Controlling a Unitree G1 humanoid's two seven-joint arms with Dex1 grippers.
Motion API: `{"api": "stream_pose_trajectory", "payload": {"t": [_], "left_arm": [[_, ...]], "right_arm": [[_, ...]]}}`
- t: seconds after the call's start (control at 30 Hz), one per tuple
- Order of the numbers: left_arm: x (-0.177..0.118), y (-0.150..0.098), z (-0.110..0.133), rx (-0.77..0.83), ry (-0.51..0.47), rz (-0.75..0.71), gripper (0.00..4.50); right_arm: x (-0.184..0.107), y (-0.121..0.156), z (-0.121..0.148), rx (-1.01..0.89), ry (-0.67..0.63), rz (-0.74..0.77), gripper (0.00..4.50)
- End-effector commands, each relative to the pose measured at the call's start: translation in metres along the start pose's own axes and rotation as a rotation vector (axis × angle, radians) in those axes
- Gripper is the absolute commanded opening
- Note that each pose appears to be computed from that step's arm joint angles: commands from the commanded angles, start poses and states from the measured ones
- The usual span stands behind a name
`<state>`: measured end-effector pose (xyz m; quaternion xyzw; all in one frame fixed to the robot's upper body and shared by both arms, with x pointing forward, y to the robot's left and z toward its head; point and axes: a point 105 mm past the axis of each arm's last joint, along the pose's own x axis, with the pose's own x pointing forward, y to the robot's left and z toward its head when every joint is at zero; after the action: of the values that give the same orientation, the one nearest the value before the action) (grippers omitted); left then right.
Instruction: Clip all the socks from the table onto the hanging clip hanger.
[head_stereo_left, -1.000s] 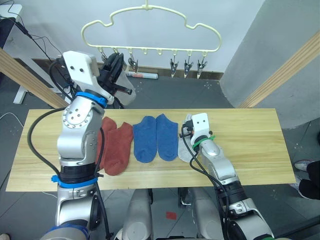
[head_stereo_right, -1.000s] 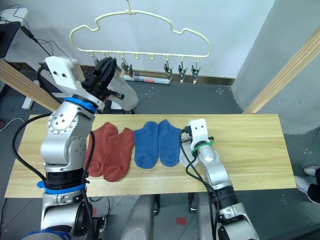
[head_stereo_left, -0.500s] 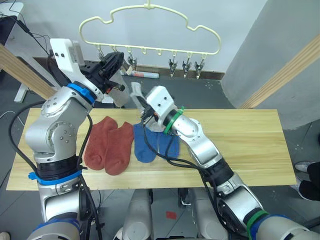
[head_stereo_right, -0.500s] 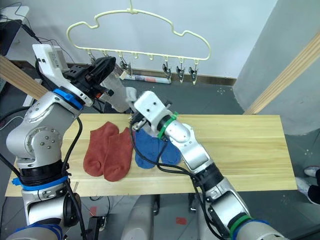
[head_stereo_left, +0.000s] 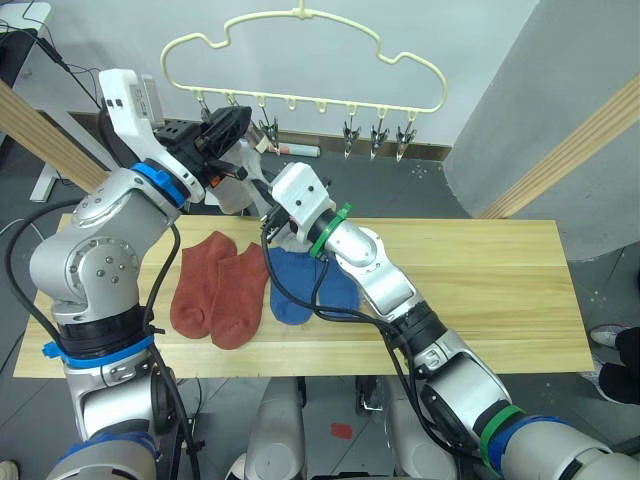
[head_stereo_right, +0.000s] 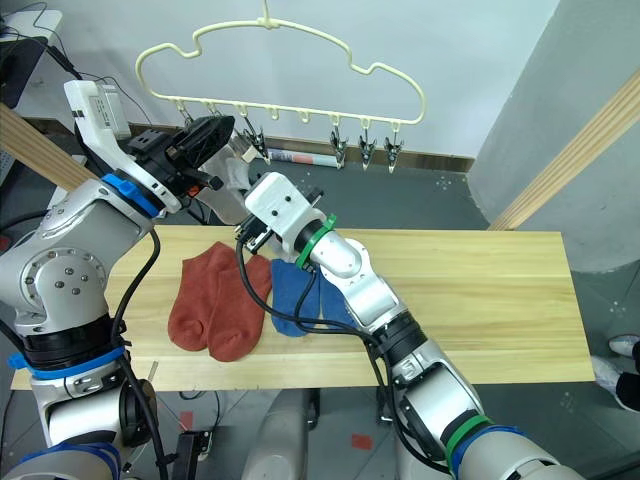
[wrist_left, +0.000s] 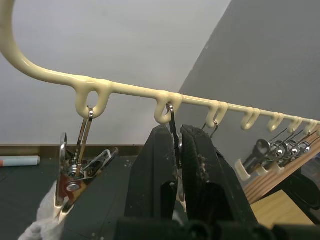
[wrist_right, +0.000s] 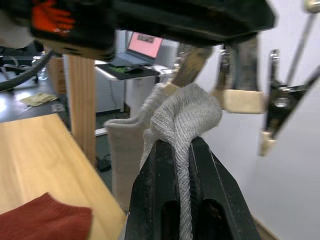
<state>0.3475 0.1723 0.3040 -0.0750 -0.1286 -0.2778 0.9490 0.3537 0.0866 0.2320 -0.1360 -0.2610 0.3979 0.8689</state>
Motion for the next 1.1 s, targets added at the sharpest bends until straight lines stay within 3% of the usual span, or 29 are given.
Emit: {"api": "stream_pose_trajectory", "payload": {"t": [0.03, 0.77, 1.1], "left_arm": [[-0.005, -0.008, 0.023, 0.046, -0.074, -0.031, 0.00], [-0.008, -0.010, 0.020, 0.057, -0.060, -0.040, 0.00], [-0.014, -0.010, 0.018, 0.115, -0.040, -0.025, 2.91]], "right_arm": [[0.006, 0.001, 0.018, -0.011, -0.074, -0.018, 0.04], [0.017, 0.002, 0.026, 0.023, -0.108, -0.031, 0.04], [0.020, 0.006, 0.025, 0.032, -0.107, -0.010, 0.00]]}}
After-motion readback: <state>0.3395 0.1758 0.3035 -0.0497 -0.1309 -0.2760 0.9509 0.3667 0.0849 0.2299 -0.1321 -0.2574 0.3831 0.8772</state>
